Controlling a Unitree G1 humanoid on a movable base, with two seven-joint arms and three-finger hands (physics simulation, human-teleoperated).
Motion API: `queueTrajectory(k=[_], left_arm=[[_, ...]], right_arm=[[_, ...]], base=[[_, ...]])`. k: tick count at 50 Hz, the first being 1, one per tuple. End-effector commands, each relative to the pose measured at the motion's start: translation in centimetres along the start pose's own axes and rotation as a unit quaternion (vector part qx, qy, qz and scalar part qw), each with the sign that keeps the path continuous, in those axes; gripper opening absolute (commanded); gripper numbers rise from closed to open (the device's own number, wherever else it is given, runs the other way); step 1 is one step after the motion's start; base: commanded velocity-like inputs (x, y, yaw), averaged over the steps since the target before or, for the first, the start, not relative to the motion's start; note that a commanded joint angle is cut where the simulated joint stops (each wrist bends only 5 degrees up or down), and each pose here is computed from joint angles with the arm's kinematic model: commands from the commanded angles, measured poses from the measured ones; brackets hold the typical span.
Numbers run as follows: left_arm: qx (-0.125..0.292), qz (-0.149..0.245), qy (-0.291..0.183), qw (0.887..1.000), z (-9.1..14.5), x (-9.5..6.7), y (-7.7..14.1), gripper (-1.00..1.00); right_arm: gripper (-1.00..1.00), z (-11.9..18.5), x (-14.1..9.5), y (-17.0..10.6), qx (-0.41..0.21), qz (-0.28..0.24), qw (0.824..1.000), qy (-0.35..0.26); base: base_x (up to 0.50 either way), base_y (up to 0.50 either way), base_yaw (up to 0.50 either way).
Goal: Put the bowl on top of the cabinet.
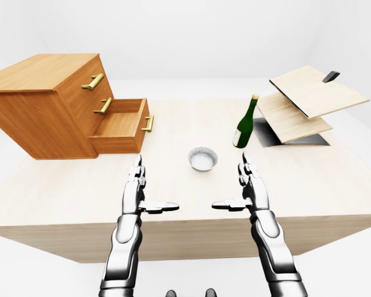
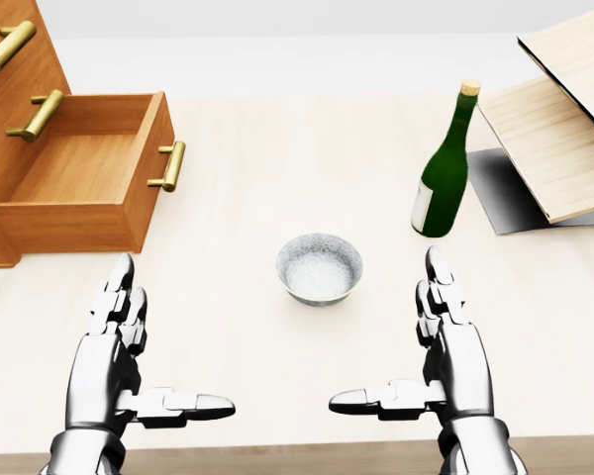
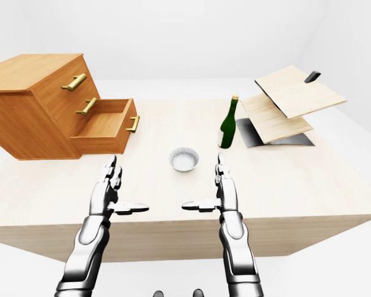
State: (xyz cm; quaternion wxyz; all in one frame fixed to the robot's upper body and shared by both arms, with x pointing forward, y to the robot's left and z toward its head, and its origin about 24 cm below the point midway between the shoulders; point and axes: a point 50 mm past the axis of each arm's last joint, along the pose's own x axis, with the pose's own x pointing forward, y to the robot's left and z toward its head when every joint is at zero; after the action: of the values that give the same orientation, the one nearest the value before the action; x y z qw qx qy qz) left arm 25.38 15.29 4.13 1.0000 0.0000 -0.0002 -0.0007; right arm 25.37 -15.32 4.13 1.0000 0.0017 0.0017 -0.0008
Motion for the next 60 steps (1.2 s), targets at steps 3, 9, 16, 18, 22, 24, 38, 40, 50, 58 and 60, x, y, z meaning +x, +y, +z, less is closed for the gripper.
queueTrajectory(k=[3, 9, 16, 18, 22, 24, 38, 40, 50, 58, 60], left_arm=[[0.000, -0.001, -0.001, 1.000, 0.2, -0.1, 0.7, 1.00], [0.001, -0.003, -0.002, 1.000, 0.5, -0.2, 0.6, 1.00], [0.000, -0.003, -0.006, 1.000, 1.0, -0.2, 0.7, 1.00], [0.000, -0.003, -0.007, 1.000, 1.3, -0.3, 0.7, 1.00], [0.000, -0.003, -0.022, 1.000, 2.3, -0.5, 0.9, 1.00], [0.000, -0.002, -0.028, 1.000, 2.5, -0.5, 1.0, 1.00], [0.007, 0.003, -0.131, 0.991, 7.3, -1.4, 2.0, 1.00], [0.013, 0.003, -0.149, 0.989, 8.1, -1.7, 2.1, 1.00], [0.020, 0.003, -0.185, 0.983, 9.8, -2.2, 2.4, 1.00], [0.023, 0.007, -0.236, 0.972, 12.0, -3.0, 3.0, 1.00], [0.024, 0.008, -0.250, 0.968, 12.7, -3.3, 3.1, 1.00]], right_arm=[[1.00, 0.2, 0.0, -0.7, 0.005, -0.002, 1.000, 0.003], [1.00, 0.2, 0.0, -0.7, 0.004, -0.003, 1.000, 0.004], [1.00, 0.4, 0.0, -0.8, 0.003, -0.004, 1.000, 0.002], [1.00, 0.6, 0.0, -0.9, 0.001, -0.006, 1.000, 0.000], [1.00, 1.2, 0.0, -1.0, 0.001, -0.009, 1.000, -0.004], [1.00, 1.4, 0.0, -1.1, 0.000, -0.010, 1.000, -0.006], [1.00, 5.0, -0.4, -1.4, 0.001, -0.011, 0.997, -0.081], [1.00, 5.7, -0.5, -1.5, -0.001, -0.012, 0.995, -0.096], [1.00, 7.6, -0.8, -1.7, -0.002, -0.012, 0.990, -0.138], [1.00, 8.7, -1.1, -1.9, -0.005, -0.015, 0.987, -0.163], [1.00, 8.8, -1.1, -1.9, -0.006, -0.016, 0.986, -0.166]], base=[[0.00, 0.00, 0.00], [0.00, 0.00, 0.00], [0.00, 0.00, 0.00], [0.00, 0.00, 0.00], [0.00, 0.00, 0.00], [0.00, 0.00, 0.00], [0.00, 0.00, 0.00], [0.00, 0.00, 0.00], [0.00, 0.00, 0.00], [0.00, 0.00, 0.00], [0.00, 0.00, 0.00]])
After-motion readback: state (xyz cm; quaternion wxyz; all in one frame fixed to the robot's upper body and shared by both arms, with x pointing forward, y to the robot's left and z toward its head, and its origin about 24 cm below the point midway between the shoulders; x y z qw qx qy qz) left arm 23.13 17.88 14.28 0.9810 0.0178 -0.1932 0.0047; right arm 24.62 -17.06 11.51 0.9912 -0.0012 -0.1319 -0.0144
